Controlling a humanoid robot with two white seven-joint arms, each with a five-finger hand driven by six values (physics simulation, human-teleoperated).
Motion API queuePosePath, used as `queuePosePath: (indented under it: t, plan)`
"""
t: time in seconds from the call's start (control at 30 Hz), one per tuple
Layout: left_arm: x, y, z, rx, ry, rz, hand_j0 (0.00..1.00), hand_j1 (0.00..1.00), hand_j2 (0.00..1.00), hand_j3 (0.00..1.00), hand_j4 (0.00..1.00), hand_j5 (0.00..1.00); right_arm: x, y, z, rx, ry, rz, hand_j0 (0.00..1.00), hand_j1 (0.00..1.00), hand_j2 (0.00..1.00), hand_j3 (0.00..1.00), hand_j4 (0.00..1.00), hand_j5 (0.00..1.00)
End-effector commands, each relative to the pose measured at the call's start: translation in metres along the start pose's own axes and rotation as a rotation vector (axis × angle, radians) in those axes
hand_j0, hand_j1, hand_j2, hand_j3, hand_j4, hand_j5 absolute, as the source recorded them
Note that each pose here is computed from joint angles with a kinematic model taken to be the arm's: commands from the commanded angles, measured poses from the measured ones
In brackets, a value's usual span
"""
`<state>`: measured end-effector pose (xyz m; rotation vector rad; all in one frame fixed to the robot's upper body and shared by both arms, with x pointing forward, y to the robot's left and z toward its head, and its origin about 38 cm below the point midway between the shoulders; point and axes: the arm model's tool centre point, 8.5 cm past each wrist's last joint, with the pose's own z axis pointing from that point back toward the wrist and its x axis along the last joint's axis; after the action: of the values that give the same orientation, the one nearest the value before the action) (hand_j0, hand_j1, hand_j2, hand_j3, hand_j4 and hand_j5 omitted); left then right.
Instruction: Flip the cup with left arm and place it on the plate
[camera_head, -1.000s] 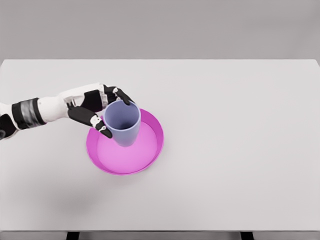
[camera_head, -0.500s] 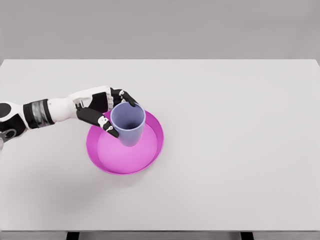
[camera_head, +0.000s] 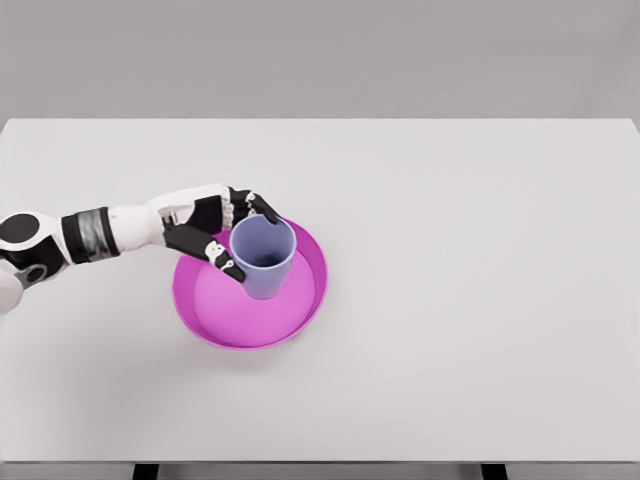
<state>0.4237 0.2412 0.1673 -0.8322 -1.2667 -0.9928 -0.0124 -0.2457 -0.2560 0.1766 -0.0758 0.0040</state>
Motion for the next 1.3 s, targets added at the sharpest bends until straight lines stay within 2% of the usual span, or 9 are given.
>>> queuePosePath:
  t: [0.0,0.03,0.2,0.3,0.6,0.87,1.0,1.13,1.27]
  plan:
    - [0.001,0.0,-0.002,-0.001,-0.005,0.002,0.55,0.55,0.55,0.55,0.55,0.55,0.0,0.0,0.0,0.0,0.0,0.0,1.0,1.0,1.0,1.0,1.0,1.0]
    - [0.001,0.0,-0.002,-0.001,-0.005,0.002,0.56,0.56,0.56,0.56,0.56,0.56,0.0,0.0,0.0,0.0,0.0,0.0,1.0,1.0,1.0,1.0,1.0,1.0]
    - [0.002,-0.002,-0.003,-0.007,-0.012,-0.005,0.79,0.79,0.79,0.79,0.79,0.79,0.0,0.0,0.0,0.0,0.001,0.0,1.0,1.0,1.0,1.0,1.0,1.0]
    - [0.002,-0.001,-0.002,-0.006,-0.008,-0.011,0.86,0.86,0.86,0.86,0.86,0.86,0.0,0.0,0.0,0.0,0.0,0.0,1.0,1.0,1.0,1.0,1.0,1.0]
    - [0.0,-0.002,-0.001,-0.006,0.0,-0.009,1.0,1.0,1.0,1.0,1.0,1.0,0.0,0.0,0.0,0.0,0.0,0.0,1.0,1.0,1.0,1.0,1.0,1.0]
    - [0.006,0.003,0.011,0.011,-0.005,-0.035,1.0,1.0,1.0,1.0,1.0,1.0,0.0,0.0,0.0,0.0,0.0,0.0,1.0,1.0,1.0,1.0,1.0,1.0]
    - [0.023,0.006,0.036,0.038,-0.037,-0.095,1.0,1.0,1.0,1.0,1.0,1.0,0.0,0.0,0.0,0.0,0.001,0.0,1.0,1.0,1.0,1.0,1.0,1.0]
    - [0.081,0.002,0.068,0.05,-0.145,-0.228,1.0,1.0,1.0,1.0,1.0,1.0,0.0,0.0,0.0,0.0,0.0,0.0,1.0,1.0,1.0,1.0,1.0,1.0]
    - [0.086,0.003,0.087,0.076,-0.124,-0.248,1.0,1.0,1.0,1.0,1.0,1.0,0.0,0.0,0.0,0.0,0.0,0.0,1.0,1.0,1.0,1.0,1.0,1.0]
